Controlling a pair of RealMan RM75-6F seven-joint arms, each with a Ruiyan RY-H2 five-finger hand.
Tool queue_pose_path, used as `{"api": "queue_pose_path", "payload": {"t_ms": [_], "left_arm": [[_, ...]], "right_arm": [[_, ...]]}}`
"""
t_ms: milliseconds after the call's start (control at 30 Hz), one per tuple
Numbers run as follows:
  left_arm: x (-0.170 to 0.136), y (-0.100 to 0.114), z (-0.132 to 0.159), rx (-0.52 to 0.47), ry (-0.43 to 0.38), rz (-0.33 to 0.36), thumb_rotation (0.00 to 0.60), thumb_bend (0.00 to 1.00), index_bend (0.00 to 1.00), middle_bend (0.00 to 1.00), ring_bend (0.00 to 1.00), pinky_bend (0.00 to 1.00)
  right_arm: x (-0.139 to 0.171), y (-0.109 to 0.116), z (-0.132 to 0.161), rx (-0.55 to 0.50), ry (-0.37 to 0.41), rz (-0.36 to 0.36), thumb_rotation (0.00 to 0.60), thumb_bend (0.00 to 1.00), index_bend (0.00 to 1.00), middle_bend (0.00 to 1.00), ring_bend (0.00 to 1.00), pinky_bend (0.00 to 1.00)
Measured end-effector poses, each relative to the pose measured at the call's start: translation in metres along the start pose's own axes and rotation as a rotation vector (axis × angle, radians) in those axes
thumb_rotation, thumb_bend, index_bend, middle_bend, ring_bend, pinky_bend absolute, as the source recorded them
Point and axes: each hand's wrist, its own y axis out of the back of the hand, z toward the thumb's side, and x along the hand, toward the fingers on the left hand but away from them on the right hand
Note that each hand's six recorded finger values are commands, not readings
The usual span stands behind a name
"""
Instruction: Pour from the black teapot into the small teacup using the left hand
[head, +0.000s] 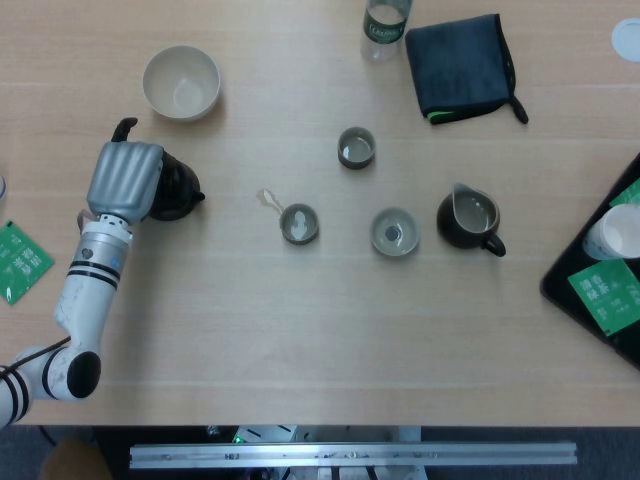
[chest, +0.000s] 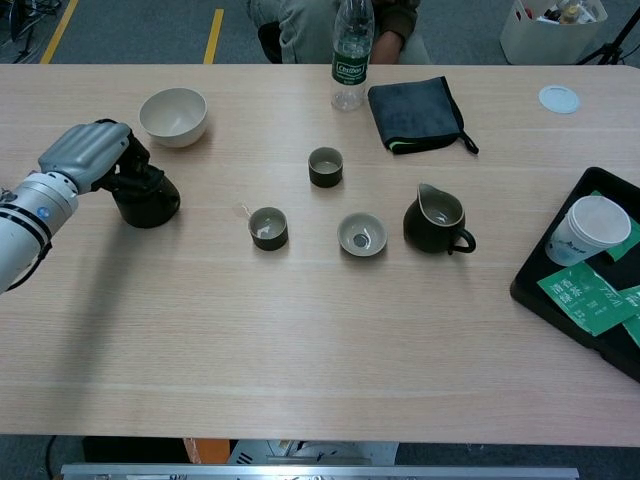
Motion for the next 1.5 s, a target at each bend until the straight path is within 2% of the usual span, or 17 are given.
{"api": "queue_pose_path", "payload": {"t_ms": [333,500,633,867,967,1133,1267,1400,1500], "left_arm": [[-0.005,0.007,0.002,0.009,-0.01,-0.043,0.216,0.34,0.36,0.4,0.23,0.11],[-0.007,0.018,0.008,0.001,-0.025,-0.046,0.198,0.34,0.28,0.3,0.16,0.11],[-0.009,0.031,0.013,-0.024,-0.046,-0.008,0.197,0.34,0.26,0.29,0.16,0.11],[-0.019,0.059,0.016,-0.078,-0.072,0.056,0.259,0.34,0.27,0.29,0.16,0.11],[-0.026,0.071,0.009,-0.086,-0.06,0.087,0.302,0.34,0.27,0.29,0.16,0.11],[-0.039,0.087,-0.007,-0.096,-0.022,0.141,0.329,0.34,0.28,0.29,0.16,0.11],[-0.052,0.098,-0.022,-0.12,0.01,0.199,0.396,0.34,0.28,0.29,0.16,0.11],[-0.066,0.107,-0.035,-0.109,0.041,0.257,0.5,0.34,0.28,0.29,0.16,0.11],[-0.082,0.112,-0.049,-0.082,0.082,0.296,0.524,0.34,0.28,0.29,0.16,0.11]], "right_arm": [[0.0,0.001,0.002,-0.001,0.005,-0.003,0.6,0.0,0.36,0.39,0.23,0.23],[0.0,0.001,0.002,-0.003,0.007,-0.004,0.6,0.0,0.36,0.39,0.23,0.23],[-0.001,0.001,0.003,-0.004,0.01,-0.005,0.6,0.0,0.36,0.39,0.23,0.23],[-0.003,-0.001,0.005,-0.004,0.016,0.0,0.6,0.0,0.36,0.39,0.23,0.23],[-0.004,-0.002,0.005,-0.002,0.017,0.001,0.6,0.0,0.36,0.39,0.23,0.23],[-0.004,-0.002,0.006,0.005,0.015,0.004,0.6,0.0,0.36,0.39,0.23,0.23],[-0.005,-0.005,0.007,0.009,0.012,0.011,0.6,0.0,0.36,0.39,0.23,0.23],[-0.006,-0.008,0.009,0.013,0.018,0.019,0.6,0.0,0.36,0.39,0.23,0.23],[-0.007,-0.009,0.012,0.018,0.026,0.025,0.6,0.0,0.36,0.39,0.23,0.23]]}}
